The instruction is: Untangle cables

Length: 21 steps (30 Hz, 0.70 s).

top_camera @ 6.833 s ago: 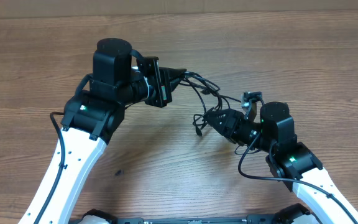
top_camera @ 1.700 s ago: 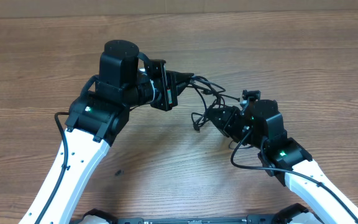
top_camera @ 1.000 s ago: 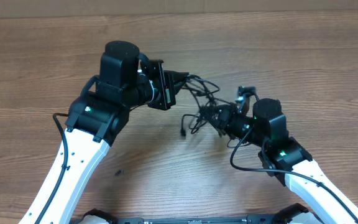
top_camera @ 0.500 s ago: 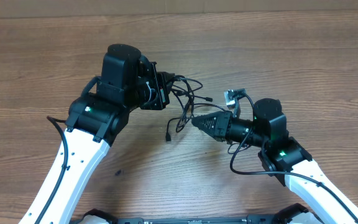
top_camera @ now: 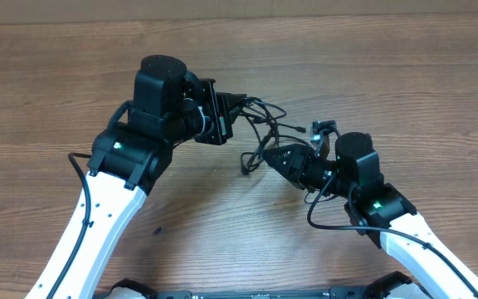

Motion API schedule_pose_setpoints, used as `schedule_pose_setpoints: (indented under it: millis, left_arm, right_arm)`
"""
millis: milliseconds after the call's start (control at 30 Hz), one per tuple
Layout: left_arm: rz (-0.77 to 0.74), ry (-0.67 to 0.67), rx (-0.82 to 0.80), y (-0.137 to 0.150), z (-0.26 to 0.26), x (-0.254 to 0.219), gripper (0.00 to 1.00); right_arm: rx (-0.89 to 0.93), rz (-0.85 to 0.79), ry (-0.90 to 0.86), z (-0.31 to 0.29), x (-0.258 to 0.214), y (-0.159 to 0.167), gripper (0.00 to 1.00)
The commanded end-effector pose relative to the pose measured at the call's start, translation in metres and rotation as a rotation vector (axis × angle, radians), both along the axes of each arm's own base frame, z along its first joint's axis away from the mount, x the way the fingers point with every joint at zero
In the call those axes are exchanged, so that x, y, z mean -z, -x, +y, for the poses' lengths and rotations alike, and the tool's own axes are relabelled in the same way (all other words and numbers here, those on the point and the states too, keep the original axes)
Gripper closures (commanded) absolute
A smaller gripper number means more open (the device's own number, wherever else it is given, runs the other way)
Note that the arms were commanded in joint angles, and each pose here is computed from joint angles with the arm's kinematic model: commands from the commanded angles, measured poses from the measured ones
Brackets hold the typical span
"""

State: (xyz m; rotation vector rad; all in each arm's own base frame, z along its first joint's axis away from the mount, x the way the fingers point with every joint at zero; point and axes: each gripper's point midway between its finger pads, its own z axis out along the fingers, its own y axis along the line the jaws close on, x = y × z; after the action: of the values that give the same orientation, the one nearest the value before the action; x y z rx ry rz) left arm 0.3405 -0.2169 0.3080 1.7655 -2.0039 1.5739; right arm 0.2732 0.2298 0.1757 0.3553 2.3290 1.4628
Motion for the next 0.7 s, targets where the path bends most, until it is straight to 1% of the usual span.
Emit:
schedule_pose_setpoints:
  millis: [0,167,433,467,533,667]
  left_arm:
    - [-0.025,0.067,0.077,0.011,-0.012,-0.022,0.96]
    - [-0.018,0.096,0.129,0.019,-0.019,-0.025,0.96]
    - [-0.007,0.125,0.208,0.031,-0.026,-0.028,0.96]
    - [-0.007,0.127,0.215,0.032,-0.027,-0.028,0.96]
    - [-0.006,0.130,0.220,0.033,-0.028,-0.029,0.96]
    - [-0.006,0.131,0.221,0.033,-0.028,-0.029,0.96]
  right_arm:
    - [0.011,0.001,0.016,0.001,0.004,-0.004,0.64]
    - [0.023,0.011,0.029,0.000,0.009,-0.007,0.66]
    - [0.108,-0.001,0.064,-0.010,0.013,-0.019,0.68]
    - [0.118,-0.003,0.069,-0.011,0.013,-0.020,0.71]
    - [0.135,-0.006,0.078,-0.014,0.014,-0.023,0.72]
    - [0.144,-0.008,0.082,-0.015,0.015,-0.024,0.86]
